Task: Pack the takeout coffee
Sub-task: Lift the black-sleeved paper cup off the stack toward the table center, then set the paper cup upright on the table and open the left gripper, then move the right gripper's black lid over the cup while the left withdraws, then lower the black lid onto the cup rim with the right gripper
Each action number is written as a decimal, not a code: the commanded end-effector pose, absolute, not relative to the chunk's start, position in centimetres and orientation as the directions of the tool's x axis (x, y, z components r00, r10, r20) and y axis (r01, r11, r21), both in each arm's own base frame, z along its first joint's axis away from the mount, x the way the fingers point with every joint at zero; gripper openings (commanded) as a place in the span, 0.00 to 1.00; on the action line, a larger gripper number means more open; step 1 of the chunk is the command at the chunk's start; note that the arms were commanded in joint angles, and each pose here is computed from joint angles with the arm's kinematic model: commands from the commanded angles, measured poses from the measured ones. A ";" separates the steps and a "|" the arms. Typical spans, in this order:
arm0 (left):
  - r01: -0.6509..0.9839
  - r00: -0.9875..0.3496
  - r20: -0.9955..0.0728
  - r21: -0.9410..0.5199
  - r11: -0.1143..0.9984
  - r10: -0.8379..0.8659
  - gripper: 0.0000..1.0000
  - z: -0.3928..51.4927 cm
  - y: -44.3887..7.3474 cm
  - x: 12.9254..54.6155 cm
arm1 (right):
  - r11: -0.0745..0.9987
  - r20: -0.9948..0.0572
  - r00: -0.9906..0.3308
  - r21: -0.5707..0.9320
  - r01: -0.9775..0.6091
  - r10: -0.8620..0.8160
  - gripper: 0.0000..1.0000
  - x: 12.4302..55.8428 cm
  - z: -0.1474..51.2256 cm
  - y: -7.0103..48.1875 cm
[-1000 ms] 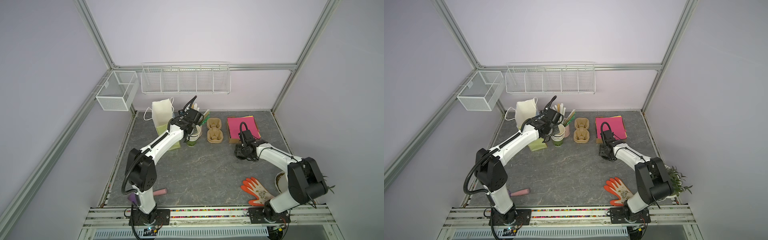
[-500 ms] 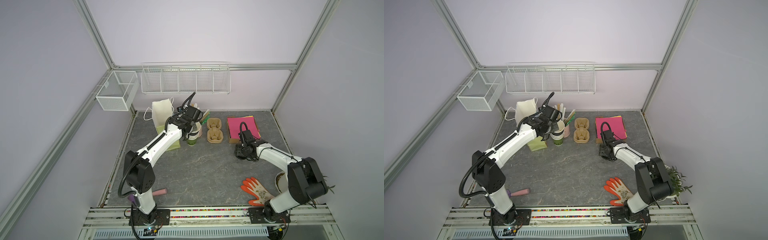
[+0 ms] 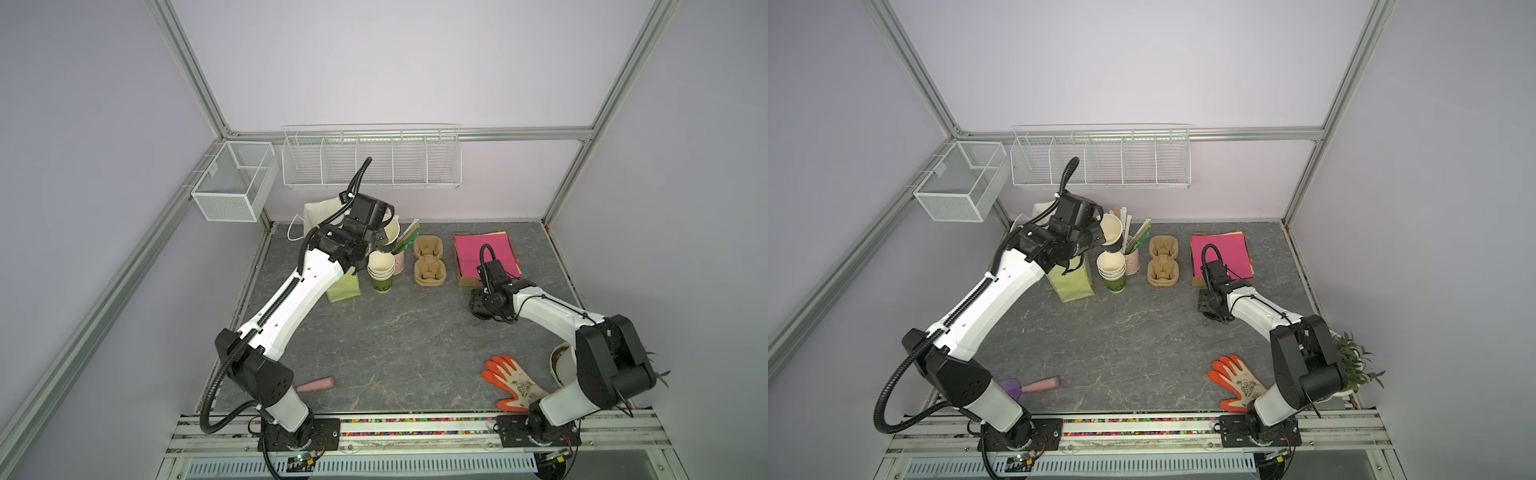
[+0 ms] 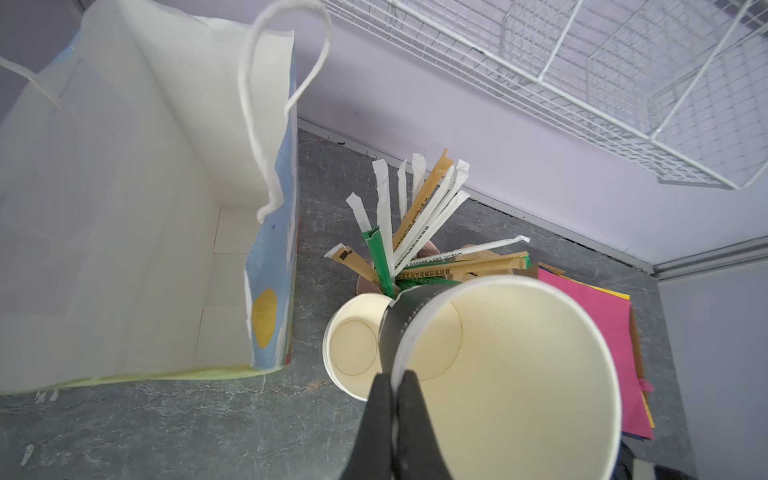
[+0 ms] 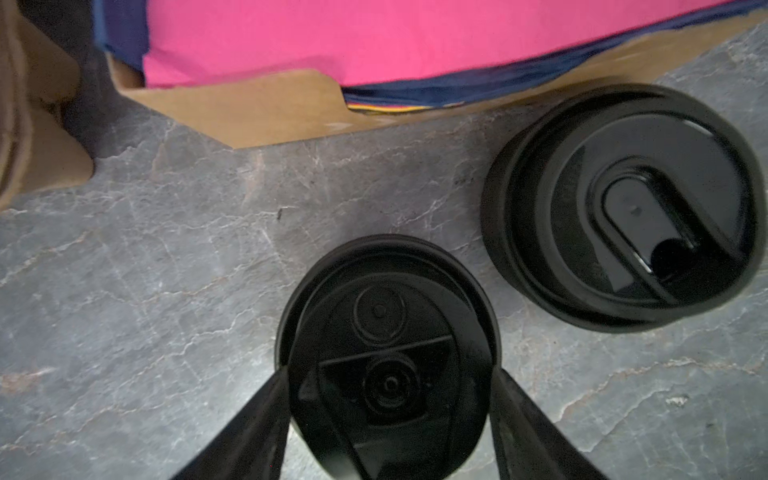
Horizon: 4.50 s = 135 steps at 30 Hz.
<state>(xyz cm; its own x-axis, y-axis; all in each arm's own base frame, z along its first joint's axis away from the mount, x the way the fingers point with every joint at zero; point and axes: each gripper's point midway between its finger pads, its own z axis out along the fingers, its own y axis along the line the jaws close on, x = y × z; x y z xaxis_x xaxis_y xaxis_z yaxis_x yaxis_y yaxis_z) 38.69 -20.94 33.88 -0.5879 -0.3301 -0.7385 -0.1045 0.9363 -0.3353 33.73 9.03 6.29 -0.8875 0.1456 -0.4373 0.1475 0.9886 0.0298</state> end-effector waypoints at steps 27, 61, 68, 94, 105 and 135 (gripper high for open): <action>0.177 -0.859 -0.513 -0.281 0.943 0.008 0.00 18.0 -32.3 24.9 | 0.987 -0.566 -0.812 0.140 0.079 0.145 0.71 29.1 16.7 8.2; 0.191 -0.879 -0.471 -0.194 0.962 0.079 0.05 11.3 -34.0 24.3 | 0.982 -0.572 -0.809 0.184 0.034 0.135 0.71 27.5 17.6 9.2; 0.211 -0.854 -0.515 -0.210 0.955 0.076 0.25 14.5 -34.1 24.8 | 0.982 -0.579 -0.804 0.184 0.032 0.134 0.71 27.3 18.0 9.1; 0.032 -0.559 -0.829 0.005 0.999 0.022 0.99 29.6 -11.0 25.9 | 0.967 -0.579 -0.815 0.207 -0.151 -0.004 0.71 25.9 21.1 14.7; -0.128 -0.457 -0.887 -0.008 0.992 -0.066 0.99 27.3 -6.2 24.6 | 0.937 -0.535 -0.809 0.087 -0.339 -0.244 0.71 23.9 19.6 21.2; -0.117 -0.483 -0.875 0.028 0.993 -0.032 0.99 26.1 -6.1 24.4 | 0.894 -0.452 -0.782 -0.088 -0.440 -0.430 0.73 23.9 16.0 25.5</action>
<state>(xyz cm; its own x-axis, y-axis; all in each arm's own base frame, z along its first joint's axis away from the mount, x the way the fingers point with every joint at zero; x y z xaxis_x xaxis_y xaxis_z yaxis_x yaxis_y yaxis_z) 24.53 -6.48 26.48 -0.4782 -0.0418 -0.8773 -0.1092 0.9939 0.0121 23.73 25.28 15.68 -0.7894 -0.4175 -0.4500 -0.4307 0.8991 -0.0787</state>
